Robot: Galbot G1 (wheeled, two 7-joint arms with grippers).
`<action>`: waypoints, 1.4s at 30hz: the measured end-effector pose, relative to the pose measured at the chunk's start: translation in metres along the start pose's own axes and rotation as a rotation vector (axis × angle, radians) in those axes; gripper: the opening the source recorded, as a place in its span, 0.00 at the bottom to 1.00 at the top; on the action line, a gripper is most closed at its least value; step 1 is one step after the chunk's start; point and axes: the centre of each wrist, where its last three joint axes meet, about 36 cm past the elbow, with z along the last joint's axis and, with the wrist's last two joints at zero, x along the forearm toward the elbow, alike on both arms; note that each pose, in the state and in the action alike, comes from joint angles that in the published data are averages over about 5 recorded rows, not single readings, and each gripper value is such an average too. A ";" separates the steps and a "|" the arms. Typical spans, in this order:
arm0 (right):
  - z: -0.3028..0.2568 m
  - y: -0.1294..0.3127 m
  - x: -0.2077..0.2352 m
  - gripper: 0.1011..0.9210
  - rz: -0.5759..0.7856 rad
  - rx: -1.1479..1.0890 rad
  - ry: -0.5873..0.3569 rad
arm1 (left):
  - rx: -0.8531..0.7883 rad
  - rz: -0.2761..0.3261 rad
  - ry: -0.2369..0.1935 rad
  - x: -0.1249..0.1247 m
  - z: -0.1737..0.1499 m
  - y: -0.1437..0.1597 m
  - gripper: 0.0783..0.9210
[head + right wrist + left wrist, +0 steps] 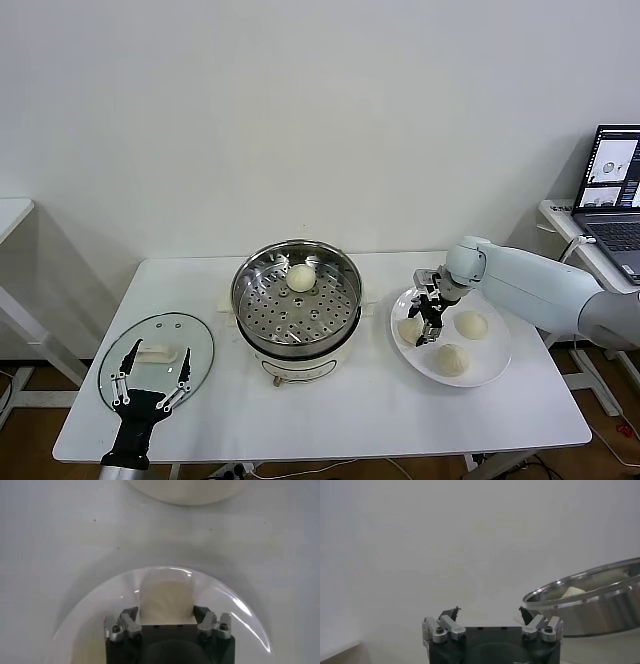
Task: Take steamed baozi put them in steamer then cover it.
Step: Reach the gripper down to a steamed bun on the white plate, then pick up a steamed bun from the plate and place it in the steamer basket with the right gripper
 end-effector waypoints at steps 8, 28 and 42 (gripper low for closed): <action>-0.002 -0.004 0.021 0.63 0.017 0.020 -0.002 | 0.002 -0.001 -0.002 0.000 -0.003 -0.001 0.88; -0.175 -0.036 0.216 0.63 0.098 0.308 -0.052 | 0.008 0.008 -0.032 -0.009 -0.014 -0.004 0.88; -0.312 -0.025 0.155 0.63 0.046 0.404 -0.038 | 0.010 0.011 -0.052 -0.013 -0.017 -0.005 0.88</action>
